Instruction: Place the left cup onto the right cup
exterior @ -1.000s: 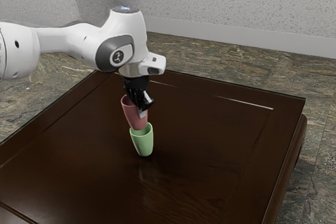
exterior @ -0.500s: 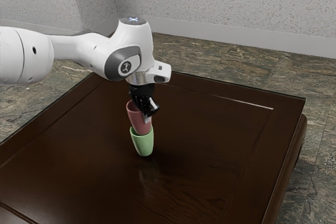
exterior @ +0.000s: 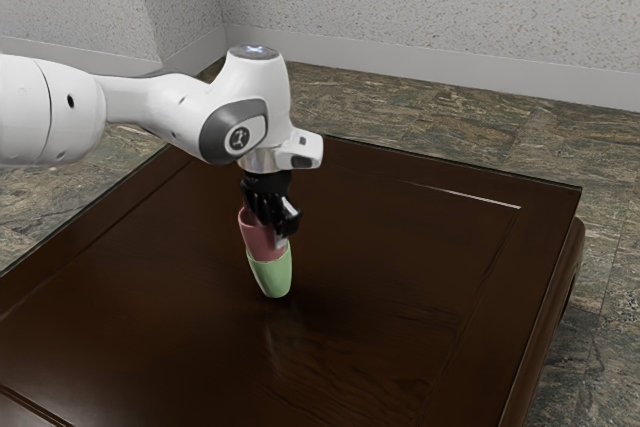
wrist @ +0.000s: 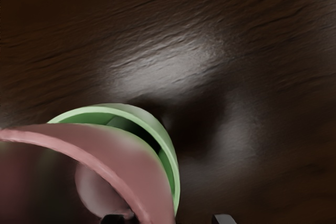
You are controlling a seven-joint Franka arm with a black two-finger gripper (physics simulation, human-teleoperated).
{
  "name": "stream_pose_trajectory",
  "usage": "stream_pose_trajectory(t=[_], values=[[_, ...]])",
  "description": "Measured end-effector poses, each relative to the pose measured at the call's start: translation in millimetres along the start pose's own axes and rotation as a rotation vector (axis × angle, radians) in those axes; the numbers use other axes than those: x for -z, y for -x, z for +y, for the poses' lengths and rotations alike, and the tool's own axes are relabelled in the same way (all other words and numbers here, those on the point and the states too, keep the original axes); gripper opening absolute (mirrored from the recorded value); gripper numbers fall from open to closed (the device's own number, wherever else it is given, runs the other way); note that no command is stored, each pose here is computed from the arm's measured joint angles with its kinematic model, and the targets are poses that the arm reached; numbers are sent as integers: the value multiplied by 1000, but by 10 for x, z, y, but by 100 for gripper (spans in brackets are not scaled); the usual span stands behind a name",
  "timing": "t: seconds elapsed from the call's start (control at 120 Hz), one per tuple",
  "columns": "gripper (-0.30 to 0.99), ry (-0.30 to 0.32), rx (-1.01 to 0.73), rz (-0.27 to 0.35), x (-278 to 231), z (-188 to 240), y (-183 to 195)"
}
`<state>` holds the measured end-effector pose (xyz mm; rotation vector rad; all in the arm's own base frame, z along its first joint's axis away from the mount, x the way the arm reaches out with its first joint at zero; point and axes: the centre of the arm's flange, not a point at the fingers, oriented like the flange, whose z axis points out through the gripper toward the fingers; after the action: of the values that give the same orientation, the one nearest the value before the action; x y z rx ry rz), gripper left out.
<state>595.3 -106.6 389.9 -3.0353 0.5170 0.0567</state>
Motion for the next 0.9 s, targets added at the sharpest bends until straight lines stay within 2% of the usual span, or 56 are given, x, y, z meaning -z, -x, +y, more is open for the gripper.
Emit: stream_pose_trajectory(t=[0.133,0.308,0.492,0.583,0.9], values=[[47,2,1,2,17,-3,6],[59,4,2,33,260,-11,92],[65,7,3,84,789,-28,302],[67,10,3,87,963,-33,379],[69,12,28,144,1793,-189,305]])
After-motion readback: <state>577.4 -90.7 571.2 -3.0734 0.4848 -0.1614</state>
